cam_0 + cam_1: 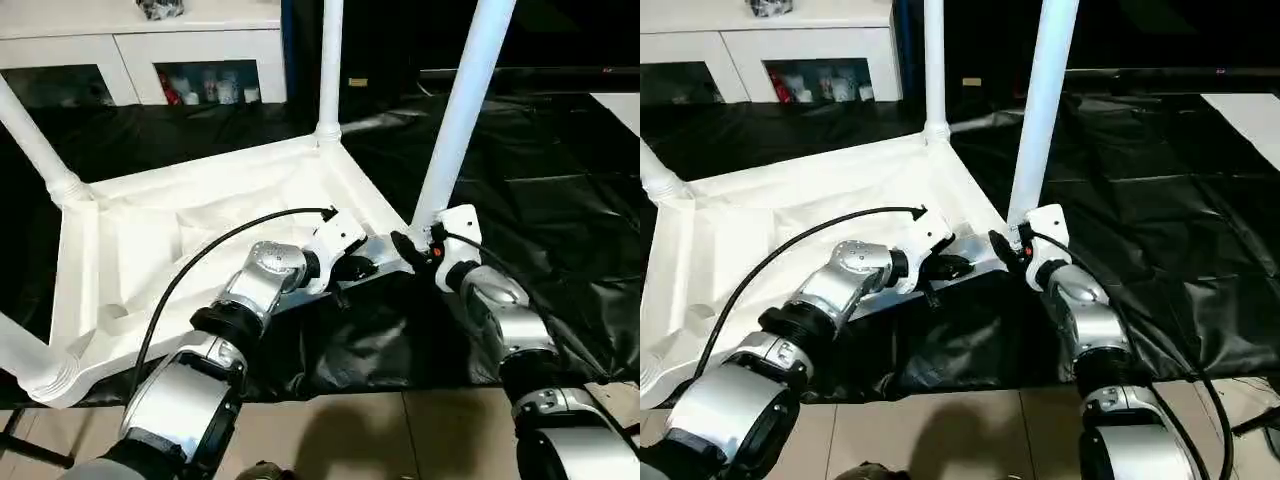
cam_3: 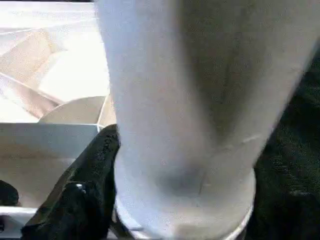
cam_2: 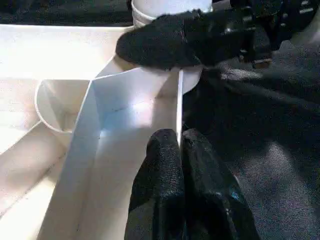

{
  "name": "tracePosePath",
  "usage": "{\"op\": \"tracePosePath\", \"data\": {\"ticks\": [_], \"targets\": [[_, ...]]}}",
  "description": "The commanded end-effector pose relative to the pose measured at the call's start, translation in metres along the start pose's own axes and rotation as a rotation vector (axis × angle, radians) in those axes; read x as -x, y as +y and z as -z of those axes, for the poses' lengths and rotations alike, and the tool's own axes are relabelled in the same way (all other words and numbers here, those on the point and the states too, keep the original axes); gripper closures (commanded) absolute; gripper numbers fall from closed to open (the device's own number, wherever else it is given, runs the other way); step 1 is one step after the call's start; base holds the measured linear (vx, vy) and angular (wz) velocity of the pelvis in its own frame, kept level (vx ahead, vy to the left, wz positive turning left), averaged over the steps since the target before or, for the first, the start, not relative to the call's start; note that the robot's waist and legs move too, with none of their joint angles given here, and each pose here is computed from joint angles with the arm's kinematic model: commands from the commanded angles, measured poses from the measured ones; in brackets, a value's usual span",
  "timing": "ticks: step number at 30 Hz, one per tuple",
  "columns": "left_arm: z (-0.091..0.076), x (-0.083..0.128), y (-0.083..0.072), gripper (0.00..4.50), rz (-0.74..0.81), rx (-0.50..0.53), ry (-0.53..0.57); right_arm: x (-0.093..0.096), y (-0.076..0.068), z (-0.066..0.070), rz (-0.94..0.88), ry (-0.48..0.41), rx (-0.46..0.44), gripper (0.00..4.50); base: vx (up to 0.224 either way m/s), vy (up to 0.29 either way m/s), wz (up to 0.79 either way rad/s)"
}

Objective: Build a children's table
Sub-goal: Rotate leg to tighten

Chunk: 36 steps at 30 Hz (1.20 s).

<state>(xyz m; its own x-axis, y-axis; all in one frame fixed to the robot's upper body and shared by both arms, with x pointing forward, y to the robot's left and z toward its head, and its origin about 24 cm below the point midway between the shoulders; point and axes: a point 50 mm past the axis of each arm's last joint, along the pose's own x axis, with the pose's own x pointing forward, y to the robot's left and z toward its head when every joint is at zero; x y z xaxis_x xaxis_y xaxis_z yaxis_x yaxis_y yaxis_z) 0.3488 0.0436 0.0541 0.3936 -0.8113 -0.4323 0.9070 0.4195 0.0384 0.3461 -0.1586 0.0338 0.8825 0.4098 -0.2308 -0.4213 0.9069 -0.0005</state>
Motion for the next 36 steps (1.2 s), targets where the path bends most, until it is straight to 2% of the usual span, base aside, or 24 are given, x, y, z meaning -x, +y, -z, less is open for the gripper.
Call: {"op": "tracePosePath", "data": {"ticks": [1,3,6,12,17,20,22,24,27,29,33,36], "targets": [[-0.025,-0.012,-0.013,4.5,0.093,-0.063,-0.08,-0.007,0.039,0.018,-0.205,0.068,-0.017,0.87,0.0,0.0,0.0],[-0.023,-0.009,-0.015,4.5,0.144,-0.075,-0.082,-0.005,0.038,0.016,-0.243,0.062,0.041,0.58,0.0,0.0,0.0],[-0.019,-0.003,-0.017,4.5,0.209,-0.097,-0.081,0.002,0.036,0.014,-0.355,0.047,0.094,0.58,0.0,0.0,0.0],[-0.011,0.009,-0.018,4.5,0.323,-0.11,-0.066,0.018,0.035,0.011,-0.545,0.028,0.12,0.58,0.0,0.0,0.0],[-0.006,0.022,-0.014,4.5,0.398,-0.119,-0.063,0.036,0.032,0.013,-0.721,0.058,0.124,0.58,0.0,0.0,0.0],[-0.002,0.032,-0.009,4.5,0.43,-0.128,-0.036,0.049,0.031,0.015,-0.84,0.099,0.121,0.89,0.0,0.0,0.0],[-0.001,0.035,-0.007,4.5,0.432,-0.13,-0.027,0.054,0.032,0.017,-0.884,0.126,0.13,0.91,0.0,0.0,0.0],[0.0,0.036,-0.006,4.5,0.432,-0.13,-0.022,0.056,0.033,0.018,-0.898,0.134,0.132,1.24,0.0,0.0,0.0],[0.002,0.039,-0.005,4.5,0.443,-0.133,-0.01,0.059,0.034,0.02,-0.926,0.15,0.13,1.29,0.0,0.0,0.0],[0.002,0.039,-0.005,4.5,0.445,-0.133,-0.01,0.06,0.034,0.019,-0.928,0.151,0.128,1.54,0.0,0.0,0.0],[0.001,0.036,-0.005,4.5,0.419,-0.132,-0.021,0.056,0.034,0.017,-0.882,0.134,0.11,1.64,0.0,0.0,0.0],[-0.001,0.029,-0.004,4.5,0.351,-0.123,-0.03,0.046,0.031,0.017,-0.772,0.121,0.1,1.65,0.0,0.0,0.0]]}}
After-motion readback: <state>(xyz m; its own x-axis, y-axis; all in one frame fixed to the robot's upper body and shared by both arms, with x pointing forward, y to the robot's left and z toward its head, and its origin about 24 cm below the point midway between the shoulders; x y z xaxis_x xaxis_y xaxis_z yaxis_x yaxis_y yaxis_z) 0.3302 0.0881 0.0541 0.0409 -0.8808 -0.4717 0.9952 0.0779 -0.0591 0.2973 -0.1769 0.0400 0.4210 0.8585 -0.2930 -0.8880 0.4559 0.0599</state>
